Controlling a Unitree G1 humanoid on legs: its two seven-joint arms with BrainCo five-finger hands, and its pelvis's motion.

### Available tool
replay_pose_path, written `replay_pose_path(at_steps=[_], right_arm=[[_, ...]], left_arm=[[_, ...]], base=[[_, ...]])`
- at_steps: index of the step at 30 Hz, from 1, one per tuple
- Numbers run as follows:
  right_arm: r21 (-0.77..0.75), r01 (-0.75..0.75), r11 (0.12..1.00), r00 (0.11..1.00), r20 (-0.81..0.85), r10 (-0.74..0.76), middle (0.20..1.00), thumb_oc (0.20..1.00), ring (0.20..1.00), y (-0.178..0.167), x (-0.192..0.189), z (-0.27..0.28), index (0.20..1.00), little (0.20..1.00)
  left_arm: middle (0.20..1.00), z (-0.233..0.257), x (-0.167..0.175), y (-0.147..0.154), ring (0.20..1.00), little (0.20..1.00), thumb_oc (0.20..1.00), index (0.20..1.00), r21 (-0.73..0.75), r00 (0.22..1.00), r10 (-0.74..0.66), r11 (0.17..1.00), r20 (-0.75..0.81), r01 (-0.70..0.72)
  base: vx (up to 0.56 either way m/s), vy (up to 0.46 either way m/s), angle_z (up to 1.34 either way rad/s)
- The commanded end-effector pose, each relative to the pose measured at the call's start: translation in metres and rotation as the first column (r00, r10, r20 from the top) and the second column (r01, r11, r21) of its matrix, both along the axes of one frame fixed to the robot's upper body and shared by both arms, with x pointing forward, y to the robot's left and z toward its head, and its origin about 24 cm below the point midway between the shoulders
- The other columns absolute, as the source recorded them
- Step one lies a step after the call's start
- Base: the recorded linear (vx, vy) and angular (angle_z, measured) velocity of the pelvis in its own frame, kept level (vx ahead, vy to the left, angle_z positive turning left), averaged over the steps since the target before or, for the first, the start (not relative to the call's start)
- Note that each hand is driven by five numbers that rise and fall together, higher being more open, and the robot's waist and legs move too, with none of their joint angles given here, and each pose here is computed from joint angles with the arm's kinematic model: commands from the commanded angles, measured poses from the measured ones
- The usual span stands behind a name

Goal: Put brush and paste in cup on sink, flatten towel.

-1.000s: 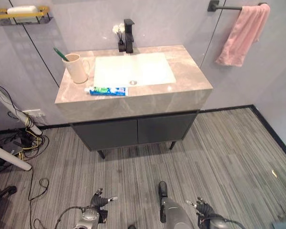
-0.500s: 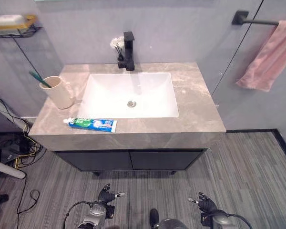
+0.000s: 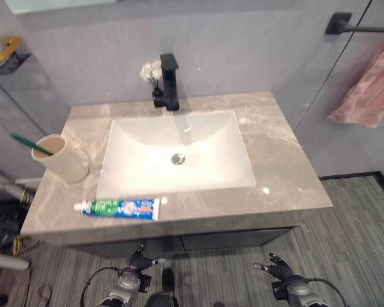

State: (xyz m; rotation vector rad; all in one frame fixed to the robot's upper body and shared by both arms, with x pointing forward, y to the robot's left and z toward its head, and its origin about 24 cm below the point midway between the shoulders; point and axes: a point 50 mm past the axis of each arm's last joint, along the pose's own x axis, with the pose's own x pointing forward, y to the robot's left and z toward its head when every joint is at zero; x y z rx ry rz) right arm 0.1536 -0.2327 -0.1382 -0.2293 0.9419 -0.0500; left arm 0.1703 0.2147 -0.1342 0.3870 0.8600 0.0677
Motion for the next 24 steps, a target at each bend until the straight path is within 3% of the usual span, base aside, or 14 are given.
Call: replay_pose_path(at_steps=[1, 7, 12, 17, 24], right_arm=[[-0.015, -0.064, 0.998, 0.994, 0.089, 0.065, 1.000, 1.000, 1.000, -0.002, 0.021, 0.012, 1.000, 1.000], [-0.058, -0.253, 0.966, 0.947, 0.191, 0.260, 1.000, 1.000, 1.000, 0.019, 0.051, 0.030, 1.000, 1.000], [-0.101, -0.361, 0.927, 0.903, 0.210, 0.375, 1.000, 1.000, 1.000, 0.032, 0.065, 0.036, 1.000, 1.000], [-0.144, -0.325, 0.935, 0.915, 0.201, 0.349, 1.000, 1.000, 1.000, 0.013, 0.067, 0.040, 1.000, 1.000], [-0.190, -0.142, 0.972, 0.976, 0.138, 0.169, 1.000, 1.000, 1.000, -0.030, 0.046, 0.034, 1.000, 1.000]], left_arm=[[1.000, 0.003, 0.001, 0.008, 1.000, 1.000, 1.000, 1.000, 0.047, 0.999, -0.040, 0.998, 0.023, 0.039], [1.000, 0.004, -0.002, 0.017, 1.000, 1.000, 1.000, 1.000, 0.096, 0.995, -0.099, 0.990, 0.001, 0.099], [1.000, 0.005, -0.006, 0.026, 1.000, 1.000, 1.000, 1.000, 0.124, 0.997, -0.081, 0.989, -0.004, 0.081], [1.000, 0.009, -0.005, 0.031, 1.000, 1.000, 1.000, 1.000, 0.130, 0.997, -0.055, 0.990, 0.047, 0.048], [1.000, 0.034, 0.014, 0.041, 1.000, 1.000, 1.000, 1.000, 0.207, 0.967, -0.173, 0.969, 0.187, 0.134]], base=[[0.17, 0.301, 0.12], [0.02, 0.092, 0.06], [-0.03, -0.162, 0.08], [-0.12, -0.176, 0.38], [-0.13, 0.006, 0.49]])
